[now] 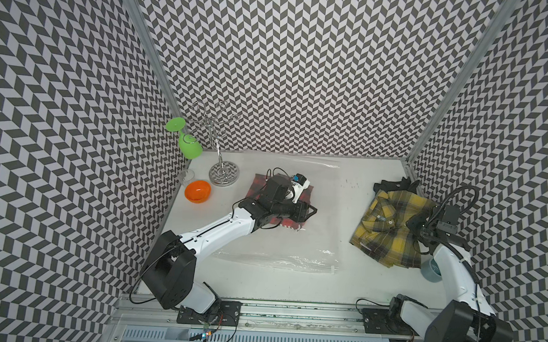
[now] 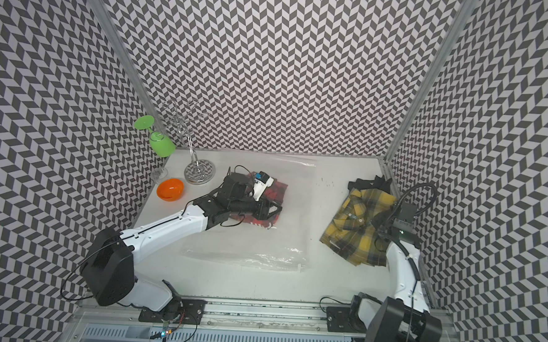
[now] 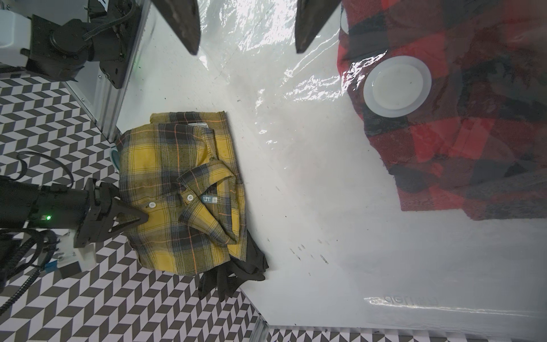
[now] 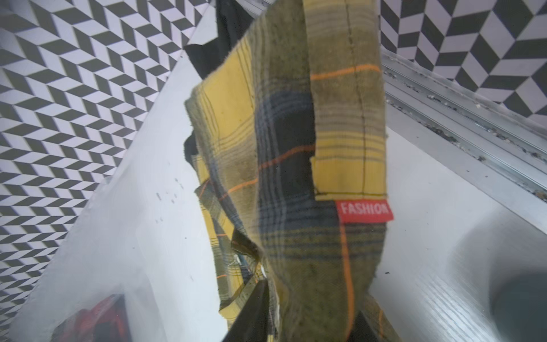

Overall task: Place the folded shirt into the vacuum bag
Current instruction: Adjust the shirt at the center of the board.

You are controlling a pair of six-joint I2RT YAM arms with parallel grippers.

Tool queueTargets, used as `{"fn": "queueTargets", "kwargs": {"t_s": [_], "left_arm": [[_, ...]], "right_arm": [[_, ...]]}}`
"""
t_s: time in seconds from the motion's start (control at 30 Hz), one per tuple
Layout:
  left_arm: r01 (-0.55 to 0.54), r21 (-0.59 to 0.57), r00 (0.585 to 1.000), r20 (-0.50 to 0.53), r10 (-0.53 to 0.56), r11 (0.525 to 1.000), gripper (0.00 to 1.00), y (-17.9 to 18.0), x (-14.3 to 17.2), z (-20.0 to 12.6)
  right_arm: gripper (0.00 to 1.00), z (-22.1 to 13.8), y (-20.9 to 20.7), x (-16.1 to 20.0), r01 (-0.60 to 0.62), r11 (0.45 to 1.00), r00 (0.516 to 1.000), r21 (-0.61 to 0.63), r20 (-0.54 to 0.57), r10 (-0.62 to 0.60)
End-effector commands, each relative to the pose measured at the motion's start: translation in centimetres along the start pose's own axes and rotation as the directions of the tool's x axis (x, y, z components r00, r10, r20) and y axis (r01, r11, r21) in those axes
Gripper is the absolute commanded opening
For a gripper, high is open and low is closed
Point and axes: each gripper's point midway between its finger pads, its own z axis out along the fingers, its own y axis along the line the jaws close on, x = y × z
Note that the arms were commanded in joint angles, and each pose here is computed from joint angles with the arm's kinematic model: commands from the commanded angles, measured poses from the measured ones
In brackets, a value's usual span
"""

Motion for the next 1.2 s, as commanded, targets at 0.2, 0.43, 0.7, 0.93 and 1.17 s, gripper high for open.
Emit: {"fn": "queueTargets", "kwargs": {"t_s": [0.2, 0.43, 0.7, 0.93, 1.17], "left_arm": [[0.005, -0.02, 1.0, 0.015, -0.005, 1.0, 0.52, 0.0, -0.9, -0.2], [0.007, -0.024, 1.0, 0.017, -0.006, 1.0, 0.52, 0.0, -1.2, -0.1], [0.016, -0.041, 1.0, 0.026, -0.015, 0.999, 0.52, 0.6, -1.4, -0.5], [0.028, -0.051, 0.999, 0.047, -0.025, 0.998, 0.52, 0.9, -1.7, -1.2], [0.047, -0.066, 0.996, 0.076, -0.042, 0.997, 0.52, 1.6, -2.0, -2.0]], "right_arm": [[0.09, -5.3, 9.8, -1.8, 0.01, 0.944, 1.0, -0.329, 0.0, -0.011], [0.0, -7.0, 13.6, -2.5, -0.002, 0.887, 1.0, -0.462, -0.018, -0.007], [0.0, -10.6, 21.2, -3.6, -0.021, 0.798, 1.0, -0.603, -0.025, 0.007], [0.0, -13.1, 26.3, -4.4, -0.159, 0.659, 0.987, -0.735, -0.107, 0.119], [0.0, -12.3, 26.6, -5.9, -0.325, 0.565, 0.932, -0.758, -0.153, 0.33]]}}
